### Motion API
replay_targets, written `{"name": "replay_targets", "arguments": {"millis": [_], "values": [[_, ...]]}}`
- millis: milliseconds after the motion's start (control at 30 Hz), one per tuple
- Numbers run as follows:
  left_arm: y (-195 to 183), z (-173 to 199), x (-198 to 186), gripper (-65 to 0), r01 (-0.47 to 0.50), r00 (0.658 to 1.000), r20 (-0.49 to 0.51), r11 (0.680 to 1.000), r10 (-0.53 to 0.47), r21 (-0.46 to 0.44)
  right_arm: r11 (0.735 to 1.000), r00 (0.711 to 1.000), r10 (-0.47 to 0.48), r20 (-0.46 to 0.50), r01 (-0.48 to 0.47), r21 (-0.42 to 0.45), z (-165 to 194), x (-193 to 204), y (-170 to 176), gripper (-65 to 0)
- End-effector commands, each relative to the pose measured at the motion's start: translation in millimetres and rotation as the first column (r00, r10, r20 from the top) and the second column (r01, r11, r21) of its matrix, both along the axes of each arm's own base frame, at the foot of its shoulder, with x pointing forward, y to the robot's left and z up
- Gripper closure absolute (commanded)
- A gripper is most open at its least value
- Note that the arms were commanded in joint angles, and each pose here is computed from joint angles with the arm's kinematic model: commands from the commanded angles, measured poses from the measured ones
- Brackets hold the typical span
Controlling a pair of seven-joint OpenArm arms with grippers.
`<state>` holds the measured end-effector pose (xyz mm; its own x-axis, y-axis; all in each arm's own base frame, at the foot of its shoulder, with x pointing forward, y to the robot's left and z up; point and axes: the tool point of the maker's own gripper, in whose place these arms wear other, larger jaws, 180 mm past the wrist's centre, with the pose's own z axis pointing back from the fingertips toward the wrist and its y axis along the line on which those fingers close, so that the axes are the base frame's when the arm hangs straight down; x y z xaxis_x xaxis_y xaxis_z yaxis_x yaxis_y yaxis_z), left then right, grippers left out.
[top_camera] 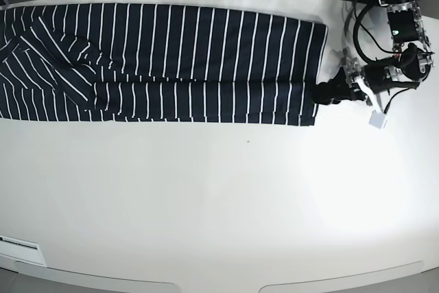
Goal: Fold the T-shirt properly
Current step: 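Grasp the strip's end with the left gripper, right gripper holding the other end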
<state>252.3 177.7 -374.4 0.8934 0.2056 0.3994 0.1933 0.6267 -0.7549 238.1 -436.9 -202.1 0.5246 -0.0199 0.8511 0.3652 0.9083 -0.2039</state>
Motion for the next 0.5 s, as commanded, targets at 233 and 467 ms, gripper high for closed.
{"name": "replay_targets", "arguments": {"millis": [233, 467], "values": [[-21, -27, -24, -39.0, 0.108, 0.988, -0.119, 0.992, -0.099, 0.065, 0.999, 0.999, 0.015, 0.038, -0.013, -0.048, 19, 6, -3, -40.5], [-19, -27, -15, -39.0, 0.105, 0.991, -0.103, 0.977, -0.087, 0.188, 0.999, 0.999, 0.015, 0.039, -0.014, -0.048, 19, 6, -3, -40.5]]}}
